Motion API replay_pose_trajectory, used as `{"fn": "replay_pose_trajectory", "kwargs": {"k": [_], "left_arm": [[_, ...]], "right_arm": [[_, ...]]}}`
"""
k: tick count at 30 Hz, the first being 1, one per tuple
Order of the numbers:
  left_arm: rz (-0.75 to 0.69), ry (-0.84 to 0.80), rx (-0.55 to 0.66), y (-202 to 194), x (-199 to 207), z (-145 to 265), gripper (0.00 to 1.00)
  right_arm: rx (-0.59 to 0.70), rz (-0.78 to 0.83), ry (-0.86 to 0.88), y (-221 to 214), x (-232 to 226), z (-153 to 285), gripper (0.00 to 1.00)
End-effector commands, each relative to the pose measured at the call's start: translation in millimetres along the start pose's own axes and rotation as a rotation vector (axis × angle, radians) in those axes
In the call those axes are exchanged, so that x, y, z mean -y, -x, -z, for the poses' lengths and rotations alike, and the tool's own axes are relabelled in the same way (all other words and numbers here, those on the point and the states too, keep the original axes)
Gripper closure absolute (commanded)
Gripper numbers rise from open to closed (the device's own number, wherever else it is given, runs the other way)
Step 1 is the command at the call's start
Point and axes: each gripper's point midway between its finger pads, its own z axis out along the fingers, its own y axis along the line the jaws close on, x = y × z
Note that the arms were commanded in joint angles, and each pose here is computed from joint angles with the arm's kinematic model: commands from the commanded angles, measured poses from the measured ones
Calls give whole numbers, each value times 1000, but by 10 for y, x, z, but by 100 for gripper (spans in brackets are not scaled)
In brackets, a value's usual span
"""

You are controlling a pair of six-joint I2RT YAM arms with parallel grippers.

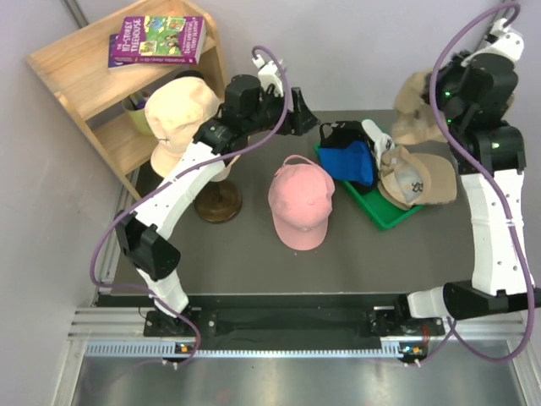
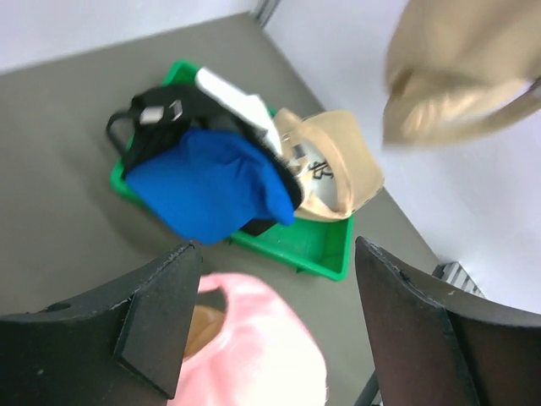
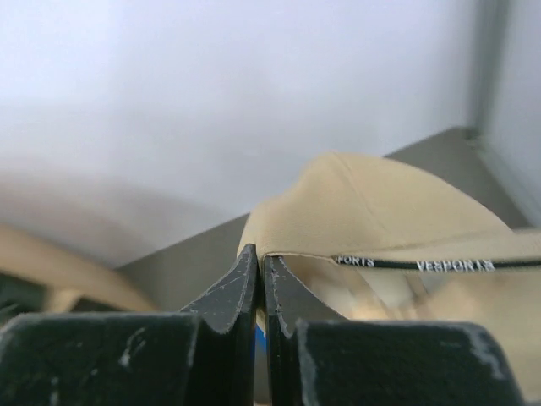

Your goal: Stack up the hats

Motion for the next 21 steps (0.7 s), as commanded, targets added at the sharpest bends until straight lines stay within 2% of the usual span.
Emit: {"fn": "replay_pose_trajectory", "kwargs": {"k": [1, 9, 14, 21], "left_arm": [[-169, -119, 120, 347, 612, -18, 22], [-219, -156, 200, 556, 929, 47, 21], [-268, -56, 223, 590, 772, 62, 18], [-356, 67, 270, 668, 615, 63, 21]], "right_arm": [[59, -158, 87, 43, -623, 44, 100], [28, -213, 214, -226, -1574, 217, 100], [14, -237, 275, -307, -1895, 340, 100], [-5, -274, 308, -330, -2023, 441, 100]]}}
